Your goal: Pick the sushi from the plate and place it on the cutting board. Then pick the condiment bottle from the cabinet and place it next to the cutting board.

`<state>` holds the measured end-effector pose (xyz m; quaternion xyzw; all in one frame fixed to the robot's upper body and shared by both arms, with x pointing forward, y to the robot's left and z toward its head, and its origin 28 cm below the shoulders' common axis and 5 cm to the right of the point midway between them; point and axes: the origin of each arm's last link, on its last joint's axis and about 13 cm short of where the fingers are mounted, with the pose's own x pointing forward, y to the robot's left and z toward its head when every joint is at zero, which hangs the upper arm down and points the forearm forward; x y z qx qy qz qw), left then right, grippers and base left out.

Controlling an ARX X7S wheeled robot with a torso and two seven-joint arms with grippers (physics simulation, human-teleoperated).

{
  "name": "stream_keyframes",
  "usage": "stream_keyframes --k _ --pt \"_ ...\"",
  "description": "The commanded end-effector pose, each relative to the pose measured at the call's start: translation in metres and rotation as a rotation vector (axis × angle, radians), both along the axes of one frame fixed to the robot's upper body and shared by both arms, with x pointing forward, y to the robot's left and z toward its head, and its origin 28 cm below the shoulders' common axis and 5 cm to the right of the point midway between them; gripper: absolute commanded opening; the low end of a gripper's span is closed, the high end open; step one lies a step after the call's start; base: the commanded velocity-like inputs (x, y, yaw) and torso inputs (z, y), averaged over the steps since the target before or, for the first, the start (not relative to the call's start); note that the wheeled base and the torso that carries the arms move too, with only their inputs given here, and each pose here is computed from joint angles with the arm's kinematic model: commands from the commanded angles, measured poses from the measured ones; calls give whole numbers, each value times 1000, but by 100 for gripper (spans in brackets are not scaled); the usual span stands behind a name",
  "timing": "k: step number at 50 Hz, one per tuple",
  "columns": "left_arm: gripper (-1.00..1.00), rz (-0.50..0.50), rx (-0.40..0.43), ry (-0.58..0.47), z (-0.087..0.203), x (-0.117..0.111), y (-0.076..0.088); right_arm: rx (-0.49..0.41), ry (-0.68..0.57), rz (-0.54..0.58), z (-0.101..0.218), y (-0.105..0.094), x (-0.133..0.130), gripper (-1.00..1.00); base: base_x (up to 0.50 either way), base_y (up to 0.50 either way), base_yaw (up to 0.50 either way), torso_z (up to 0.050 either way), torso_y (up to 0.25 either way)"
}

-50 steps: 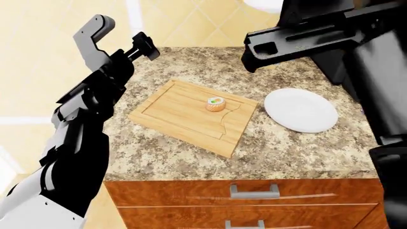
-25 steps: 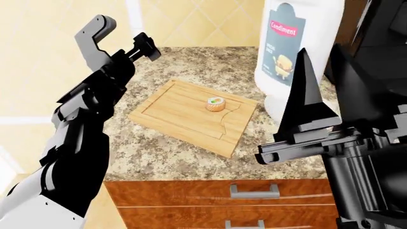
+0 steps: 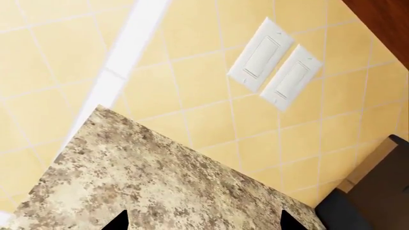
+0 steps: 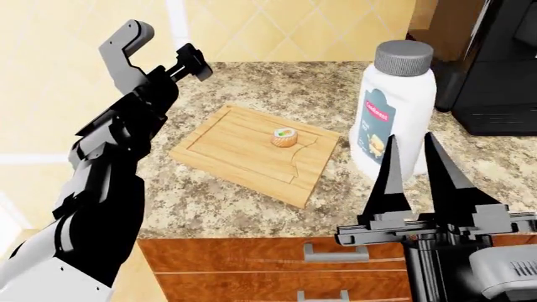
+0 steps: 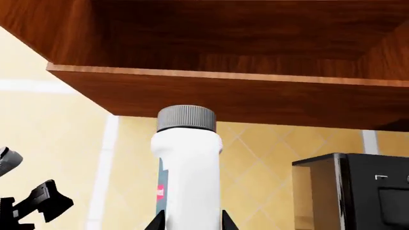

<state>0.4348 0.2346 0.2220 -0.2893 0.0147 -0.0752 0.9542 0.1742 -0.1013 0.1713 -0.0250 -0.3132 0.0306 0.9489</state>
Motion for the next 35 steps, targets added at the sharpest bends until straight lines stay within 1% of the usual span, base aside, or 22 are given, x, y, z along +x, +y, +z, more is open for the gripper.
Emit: stream_keyframes --k 1,6,19,28,35 --pt "100 -2 1 -1 0 0 0 2 -19 -23 -24 2 7 -100 0 0 0 0 0" --pt "100 -3 2 -1 0 0 0 11 -8 -34 -34 3 14 -100 0 0 0 0 2" --pt "100 -8 8 -5 0 0 -1 -6 11 -65 -53 4 30 -100 0 0 0 0 0" --pt "100 -11 8 -3 0 0 -1 17 22 -74 -59 5 43 -100 0 0 0 0 0" --pt "100 -13 4 -3 0 0 -1 11 44 -78 -68 6 48 -100 0 0 0 0 0"
